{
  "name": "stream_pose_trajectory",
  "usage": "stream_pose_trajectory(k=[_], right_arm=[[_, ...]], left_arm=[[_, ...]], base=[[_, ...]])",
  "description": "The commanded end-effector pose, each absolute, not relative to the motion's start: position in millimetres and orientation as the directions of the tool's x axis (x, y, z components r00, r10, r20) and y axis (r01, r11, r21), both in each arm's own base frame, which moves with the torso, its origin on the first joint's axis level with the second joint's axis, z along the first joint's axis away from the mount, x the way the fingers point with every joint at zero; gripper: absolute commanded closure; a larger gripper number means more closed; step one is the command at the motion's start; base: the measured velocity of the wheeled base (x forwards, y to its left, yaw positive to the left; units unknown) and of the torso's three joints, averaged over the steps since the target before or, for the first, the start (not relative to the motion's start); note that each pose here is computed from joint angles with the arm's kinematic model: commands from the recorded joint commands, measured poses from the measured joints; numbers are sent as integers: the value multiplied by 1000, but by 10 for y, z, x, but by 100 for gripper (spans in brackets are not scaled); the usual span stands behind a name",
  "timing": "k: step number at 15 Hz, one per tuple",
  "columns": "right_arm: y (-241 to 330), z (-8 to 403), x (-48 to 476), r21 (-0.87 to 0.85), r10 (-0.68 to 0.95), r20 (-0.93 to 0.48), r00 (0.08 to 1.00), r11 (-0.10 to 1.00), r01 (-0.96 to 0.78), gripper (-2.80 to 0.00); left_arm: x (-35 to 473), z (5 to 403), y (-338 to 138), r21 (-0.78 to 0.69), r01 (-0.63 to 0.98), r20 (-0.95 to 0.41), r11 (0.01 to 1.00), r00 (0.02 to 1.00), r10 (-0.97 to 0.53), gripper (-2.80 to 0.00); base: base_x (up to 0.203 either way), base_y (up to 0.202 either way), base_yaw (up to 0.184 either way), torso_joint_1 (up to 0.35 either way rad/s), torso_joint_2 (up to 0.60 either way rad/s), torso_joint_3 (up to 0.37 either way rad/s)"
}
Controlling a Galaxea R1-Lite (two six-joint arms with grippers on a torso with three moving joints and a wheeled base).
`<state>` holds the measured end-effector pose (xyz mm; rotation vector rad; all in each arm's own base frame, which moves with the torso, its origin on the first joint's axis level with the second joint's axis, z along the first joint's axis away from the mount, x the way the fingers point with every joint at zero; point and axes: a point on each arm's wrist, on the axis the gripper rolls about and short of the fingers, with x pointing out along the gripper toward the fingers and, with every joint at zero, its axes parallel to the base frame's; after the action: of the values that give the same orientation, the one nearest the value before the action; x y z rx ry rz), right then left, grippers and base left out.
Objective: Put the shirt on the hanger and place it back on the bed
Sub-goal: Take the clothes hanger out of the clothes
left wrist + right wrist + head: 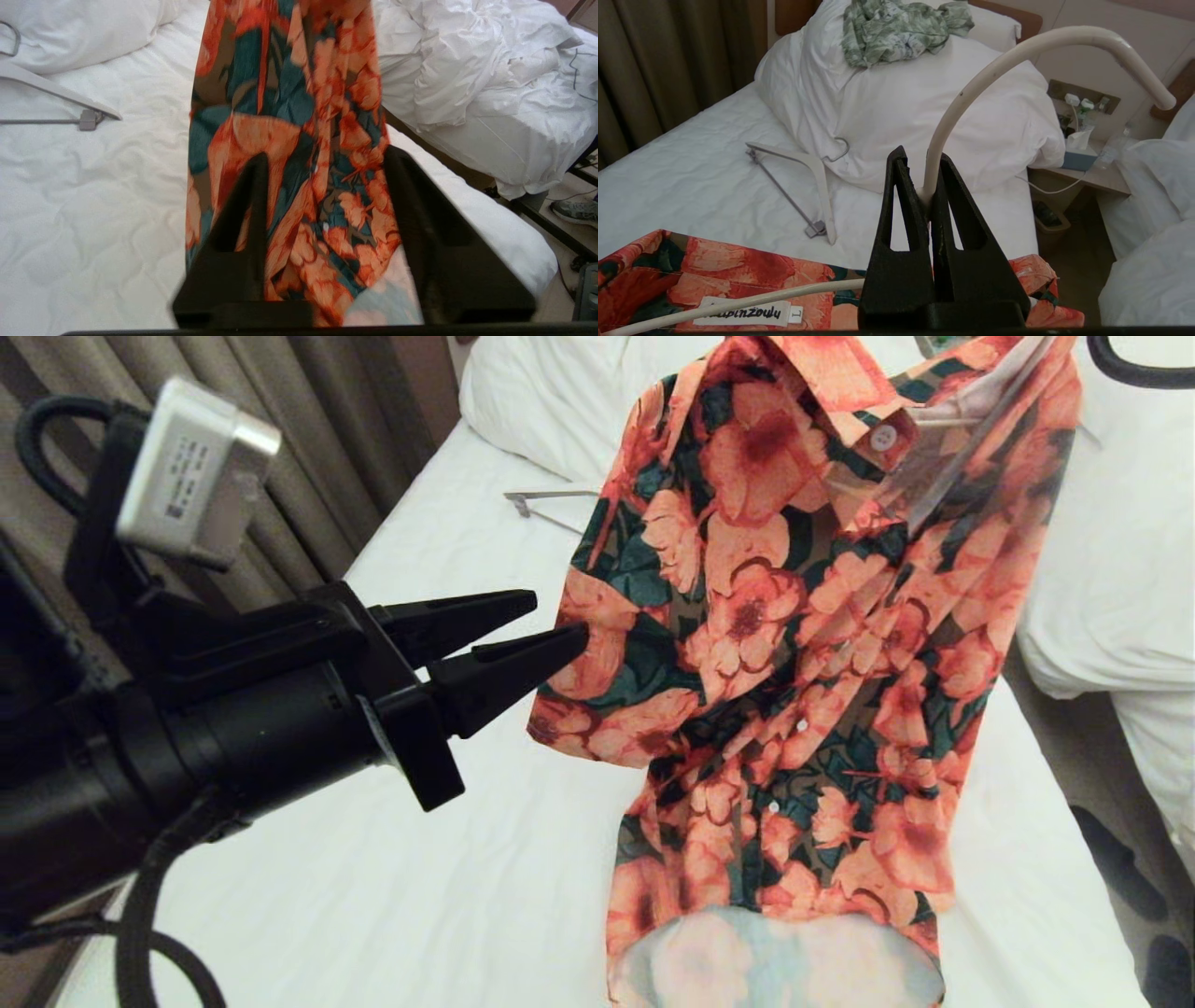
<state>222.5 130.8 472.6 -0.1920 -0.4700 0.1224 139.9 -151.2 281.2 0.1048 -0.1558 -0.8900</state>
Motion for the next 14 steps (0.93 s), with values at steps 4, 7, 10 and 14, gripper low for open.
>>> stream_pose_trajectory(k=[4,7,10,14], right_arm=[[1163,4760,2222,-248,191,461,866,965,-81,0],[1178,4730,2243,-252,195,451,871,964,-85,0],[1193,4672,2261,-265,202,428,881,960,-91,0],[1195,4656,2272,-265,201,422,884,960,-91,0]], left_arm=[[1446,2811,-1514,157,756,90,636,630,-771,0],[1430,2824,-1501,157,755,96,637,630,-770,0],[1413,2838,-1485,158,755,104,636,628,-771,0],[1440,2815,-1513,157,756,92,635,629,-772,0]], base=[[0,0,0,0,0,0],[0,0,0,0,0,0],[0,0,0,0,0,0],[0,0,0,34,-99,-61]])
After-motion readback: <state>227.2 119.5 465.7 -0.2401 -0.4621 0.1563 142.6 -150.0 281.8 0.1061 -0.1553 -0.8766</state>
